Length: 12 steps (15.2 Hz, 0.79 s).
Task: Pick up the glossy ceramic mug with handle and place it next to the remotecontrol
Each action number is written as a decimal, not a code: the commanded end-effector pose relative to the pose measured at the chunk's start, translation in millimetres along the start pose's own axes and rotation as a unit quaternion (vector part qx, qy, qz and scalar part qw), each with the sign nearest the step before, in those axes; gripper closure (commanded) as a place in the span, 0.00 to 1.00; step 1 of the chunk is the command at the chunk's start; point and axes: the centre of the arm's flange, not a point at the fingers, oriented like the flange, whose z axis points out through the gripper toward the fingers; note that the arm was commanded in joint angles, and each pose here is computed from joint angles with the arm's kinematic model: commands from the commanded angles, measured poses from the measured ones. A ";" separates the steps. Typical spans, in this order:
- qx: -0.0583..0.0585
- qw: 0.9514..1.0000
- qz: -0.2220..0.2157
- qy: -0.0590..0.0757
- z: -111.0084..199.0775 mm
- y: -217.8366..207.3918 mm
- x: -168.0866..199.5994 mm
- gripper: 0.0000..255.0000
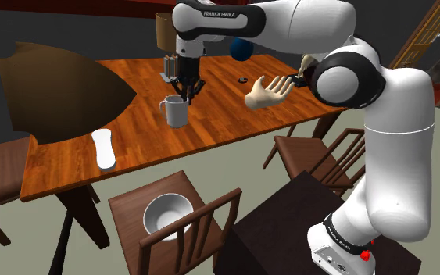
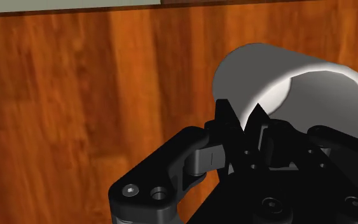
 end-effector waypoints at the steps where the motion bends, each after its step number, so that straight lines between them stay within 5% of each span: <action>1: 0.000 1.000 0.001 0.000 4.2 -27.7 -0.2 1.00; 5: 0.000 1.000 0.001 0.000 17.6 -75.3 -2.2 1.00; 12: 0.000 1.000 0.001 0.000 53.7 -72.7 5.2 1.00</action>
